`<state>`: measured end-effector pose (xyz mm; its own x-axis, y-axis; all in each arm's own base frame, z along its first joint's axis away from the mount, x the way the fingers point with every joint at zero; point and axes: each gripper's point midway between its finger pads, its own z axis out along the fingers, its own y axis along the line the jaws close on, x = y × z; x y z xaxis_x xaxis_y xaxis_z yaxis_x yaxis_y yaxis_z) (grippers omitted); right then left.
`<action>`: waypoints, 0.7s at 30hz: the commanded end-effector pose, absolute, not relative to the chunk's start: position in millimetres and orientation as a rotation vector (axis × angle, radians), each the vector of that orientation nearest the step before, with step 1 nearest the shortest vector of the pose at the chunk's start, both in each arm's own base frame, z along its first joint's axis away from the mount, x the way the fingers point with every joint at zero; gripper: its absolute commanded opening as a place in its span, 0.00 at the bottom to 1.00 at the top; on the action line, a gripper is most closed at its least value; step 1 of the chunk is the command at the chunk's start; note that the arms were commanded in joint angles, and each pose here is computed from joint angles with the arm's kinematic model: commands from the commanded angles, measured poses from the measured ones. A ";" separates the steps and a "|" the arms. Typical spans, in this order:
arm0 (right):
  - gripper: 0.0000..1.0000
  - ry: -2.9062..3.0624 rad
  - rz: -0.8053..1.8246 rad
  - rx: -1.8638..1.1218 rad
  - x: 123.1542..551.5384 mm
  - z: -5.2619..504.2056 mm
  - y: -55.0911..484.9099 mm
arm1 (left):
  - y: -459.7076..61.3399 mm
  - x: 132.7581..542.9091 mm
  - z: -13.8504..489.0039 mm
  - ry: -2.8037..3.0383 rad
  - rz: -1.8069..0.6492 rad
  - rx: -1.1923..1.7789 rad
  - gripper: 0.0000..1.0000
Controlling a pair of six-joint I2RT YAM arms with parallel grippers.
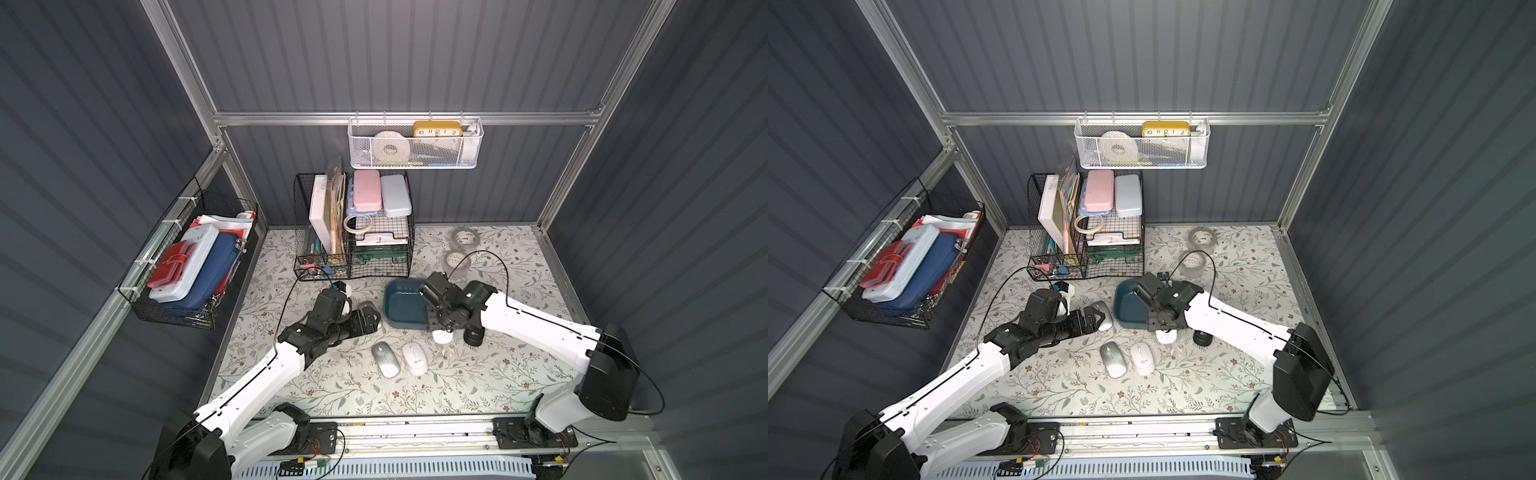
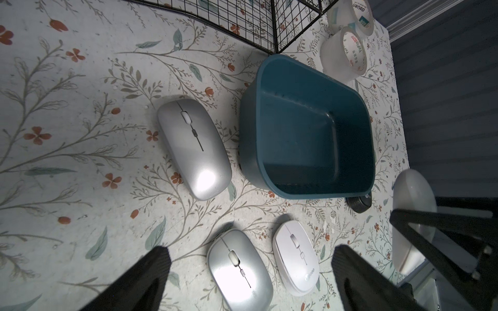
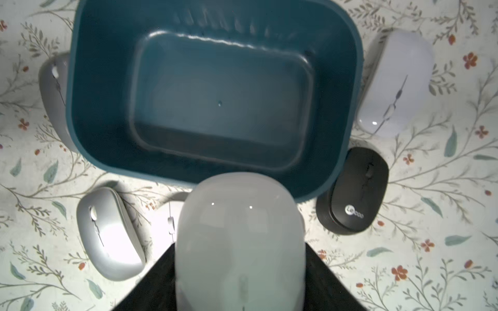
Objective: Take out the mouse from the storage box
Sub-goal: Place the mouse at the center of the board.
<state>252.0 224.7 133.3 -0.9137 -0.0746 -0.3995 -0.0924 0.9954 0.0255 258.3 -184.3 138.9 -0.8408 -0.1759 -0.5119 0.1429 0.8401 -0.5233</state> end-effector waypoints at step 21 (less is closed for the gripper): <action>0.64 2.780 0.097 -0.009 198.8 66.8 209.7 | -180.9 249.2 128.9 2.488 -0.759 -0.049 0.99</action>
<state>193.7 201.0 73.3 -0.9398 -0.0226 -0.3410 -0.0406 0.9981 0.0457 255.6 -182.8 131.3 -0.8499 -0.1812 -0.4948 0.1254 0.8425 -0.5239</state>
